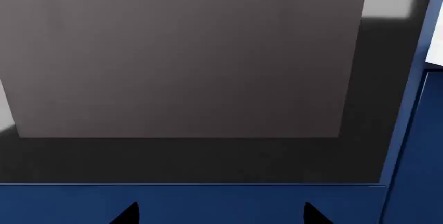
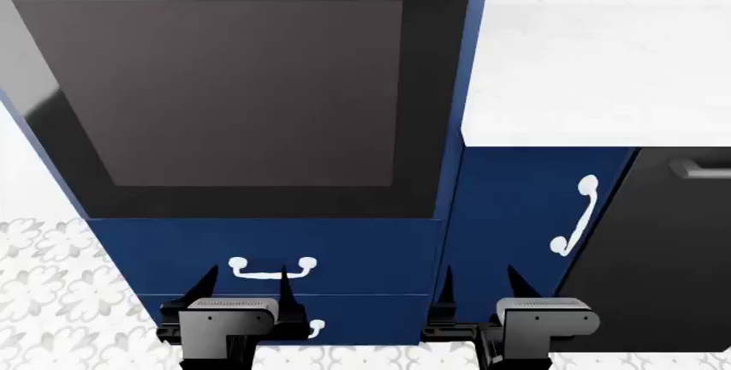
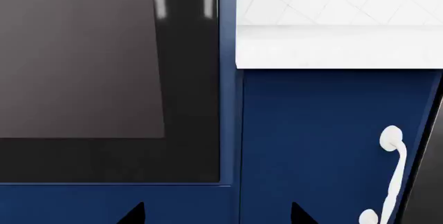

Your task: Preheat the oven by turning the temperature knob.

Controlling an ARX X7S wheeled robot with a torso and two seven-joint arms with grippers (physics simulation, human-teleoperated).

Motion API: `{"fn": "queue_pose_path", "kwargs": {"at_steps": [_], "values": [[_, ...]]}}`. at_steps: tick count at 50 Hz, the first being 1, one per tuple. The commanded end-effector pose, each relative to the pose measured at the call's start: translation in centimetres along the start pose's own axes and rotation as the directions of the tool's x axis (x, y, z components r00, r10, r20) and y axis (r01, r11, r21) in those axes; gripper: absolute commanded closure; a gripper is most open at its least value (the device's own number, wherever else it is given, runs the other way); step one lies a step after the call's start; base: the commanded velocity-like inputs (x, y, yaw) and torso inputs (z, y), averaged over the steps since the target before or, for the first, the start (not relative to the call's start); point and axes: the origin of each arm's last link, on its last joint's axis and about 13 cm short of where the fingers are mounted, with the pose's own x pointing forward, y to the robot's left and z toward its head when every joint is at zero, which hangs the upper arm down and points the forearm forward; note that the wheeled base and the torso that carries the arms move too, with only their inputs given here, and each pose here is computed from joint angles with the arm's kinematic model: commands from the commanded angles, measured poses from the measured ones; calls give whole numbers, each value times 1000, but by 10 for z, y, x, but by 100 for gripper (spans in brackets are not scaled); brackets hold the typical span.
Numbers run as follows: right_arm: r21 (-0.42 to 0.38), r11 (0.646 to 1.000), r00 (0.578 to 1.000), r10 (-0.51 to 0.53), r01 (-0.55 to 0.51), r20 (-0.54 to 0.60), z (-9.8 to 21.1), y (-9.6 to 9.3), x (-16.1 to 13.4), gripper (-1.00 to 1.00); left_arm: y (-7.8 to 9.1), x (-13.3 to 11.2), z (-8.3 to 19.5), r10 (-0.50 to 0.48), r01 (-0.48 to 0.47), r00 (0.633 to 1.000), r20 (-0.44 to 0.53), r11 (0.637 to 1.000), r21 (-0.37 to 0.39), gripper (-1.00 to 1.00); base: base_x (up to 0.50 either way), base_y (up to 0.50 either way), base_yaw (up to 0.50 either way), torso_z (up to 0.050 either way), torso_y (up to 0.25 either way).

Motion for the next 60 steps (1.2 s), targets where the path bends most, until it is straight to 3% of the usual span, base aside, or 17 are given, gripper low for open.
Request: {"fn": "queue_pose_path", "kwargs": {"at_steps": [1,7,15,18,21,23,26,28,30,32,36,45,50,54,60], "values": [[7,1000,1000,-18,18,2,1,-1,2,-100,0,1,0,-13,13,1000,3,1000,-12,-100,0,0,0,0,0],[-28,996,994,-77,79,72,8,-2,5,-100,3,2,0,-2,2,1000,1,1000,-28,-100,0,0,0,0,0],[-34,995,993,-92,95,80,12,-4,6,-100,3,4,1,8,-8,1000,11,1000,-22,-100,0,0,0,0,0],[-46,992,989,-108,114,103,16,-7,6,-100,2,3,11,10,-8,999,40,999,-33,-100,0,0,0,0,0],[-72,986,970,-136,153,201,33,-9,6,-100,3,4,33,15,-8,990,138,999,-47,-100,0,0,0,0,0],[-87,980,931,-140,180,338,57,-11,2,-100,8,9,60,46,-32,973,226,997,-67,-100,0,0,0,0,0],[-52,982,907,-147,182,395,78,-15,-1,-100,15,15,83,86,-61,947,310,994,-91,-100,0,0,0,0,0],[-184,955,850,-109,234,515,96,-21,-3,-100,19,16,98,86,-47,935,345,992,-119,-100,0,0,0,0,0],[-144,961,837,-128,238,532,111,-26,-8,-100,21,14,108,96,-56,912,399,992,-109,-100,0,0,0,0,0],[-159,952,816,-130,261,564,118,-28,-10,-100,23,13,115,98,-53,900,426,992,-117,-100,0,0,0,0,0],[-139,949,765,-137,284,629,146,-34,-19,-100,26,12,148,116,-60,830,545,991,-120,-100,0,0,0,0,0],[-113,952,681,-118,285,723,188,-29,-24,-100,24,9,192,123,-31,723,680,989,-146,-100,0,0,0,0,0],[-92,956,655,-118,277,746,199,-29,-27,-100,21,5,204,108,-7,687,719,990,-142,-100,0,0,0,0,0],[-78,955,637,-130,288,760,206,-32,-30,-100,25,5,221,130,-15,636,761,988,-157,-100,0,0,0,0,0],[-57,953,605,-143,299,783,214,-33,-32,-100,32,1,227,160,-30,608,778,983,-179,-100,0,255,0,0,0]]}}
